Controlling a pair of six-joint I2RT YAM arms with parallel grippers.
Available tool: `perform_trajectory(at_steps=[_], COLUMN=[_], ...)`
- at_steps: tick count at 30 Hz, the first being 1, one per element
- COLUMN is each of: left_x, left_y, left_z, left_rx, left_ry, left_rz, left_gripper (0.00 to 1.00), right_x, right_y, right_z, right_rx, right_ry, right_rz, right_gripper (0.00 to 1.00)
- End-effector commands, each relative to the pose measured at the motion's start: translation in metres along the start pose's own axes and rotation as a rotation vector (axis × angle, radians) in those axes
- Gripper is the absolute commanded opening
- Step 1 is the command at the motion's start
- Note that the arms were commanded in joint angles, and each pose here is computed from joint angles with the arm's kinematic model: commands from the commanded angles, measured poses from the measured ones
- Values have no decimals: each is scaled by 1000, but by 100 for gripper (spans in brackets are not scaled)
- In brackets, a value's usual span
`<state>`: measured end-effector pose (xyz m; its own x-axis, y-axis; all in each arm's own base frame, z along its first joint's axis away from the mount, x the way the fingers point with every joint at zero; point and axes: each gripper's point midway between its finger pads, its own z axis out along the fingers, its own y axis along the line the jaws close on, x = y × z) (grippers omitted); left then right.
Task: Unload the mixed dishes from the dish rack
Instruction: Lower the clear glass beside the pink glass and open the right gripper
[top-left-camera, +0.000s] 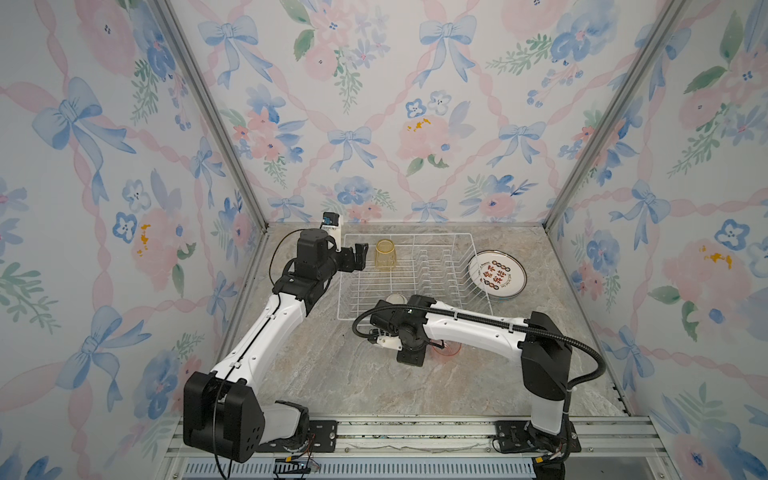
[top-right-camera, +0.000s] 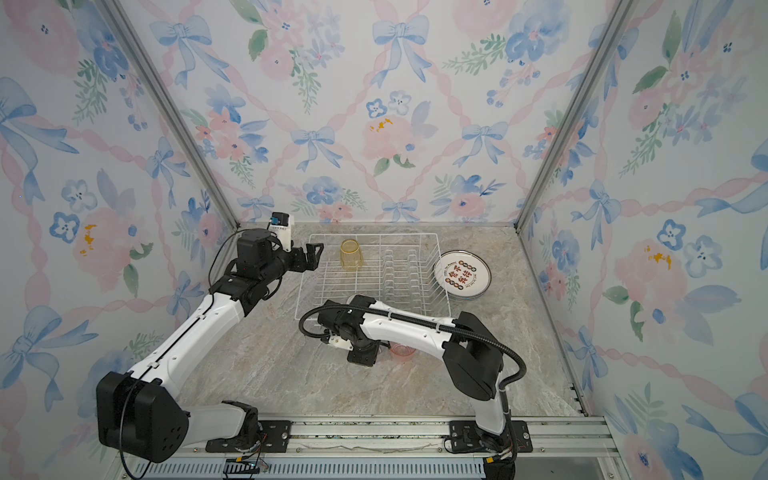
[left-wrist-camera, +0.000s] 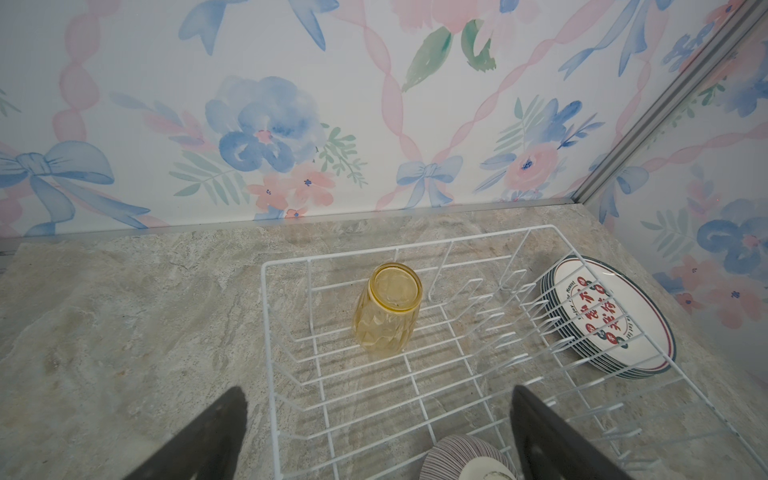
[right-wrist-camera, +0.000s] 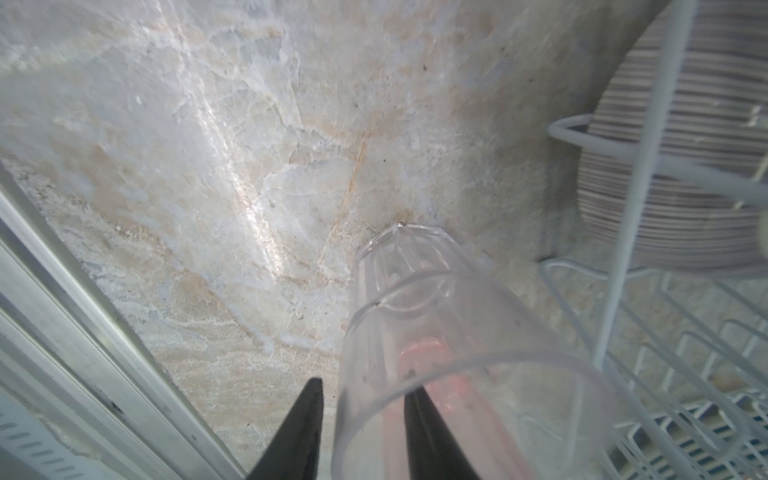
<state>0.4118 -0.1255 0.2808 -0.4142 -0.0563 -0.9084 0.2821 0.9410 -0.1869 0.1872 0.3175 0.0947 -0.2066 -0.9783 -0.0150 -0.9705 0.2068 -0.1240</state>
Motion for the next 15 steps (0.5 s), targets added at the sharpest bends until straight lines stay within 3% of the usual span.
perform_trajectory(at_steps=[1,11,15], left_x=[10,22,30], left_y=[3,3,0], left_z=[4,15,20], left_rx=[3,7,14], left_ry=[36,82,105], left_rz=[5,-1,0], left_gripper=[98,98,98], right_x=[3,11,14], right_y=[-6,-19,-22], right_z=[-20,-55,-80], right_rx=[3,25,-7], right_ry=[-59,-176,-280], right_rz=[30,87,127], right_gripper=[37,40,41])
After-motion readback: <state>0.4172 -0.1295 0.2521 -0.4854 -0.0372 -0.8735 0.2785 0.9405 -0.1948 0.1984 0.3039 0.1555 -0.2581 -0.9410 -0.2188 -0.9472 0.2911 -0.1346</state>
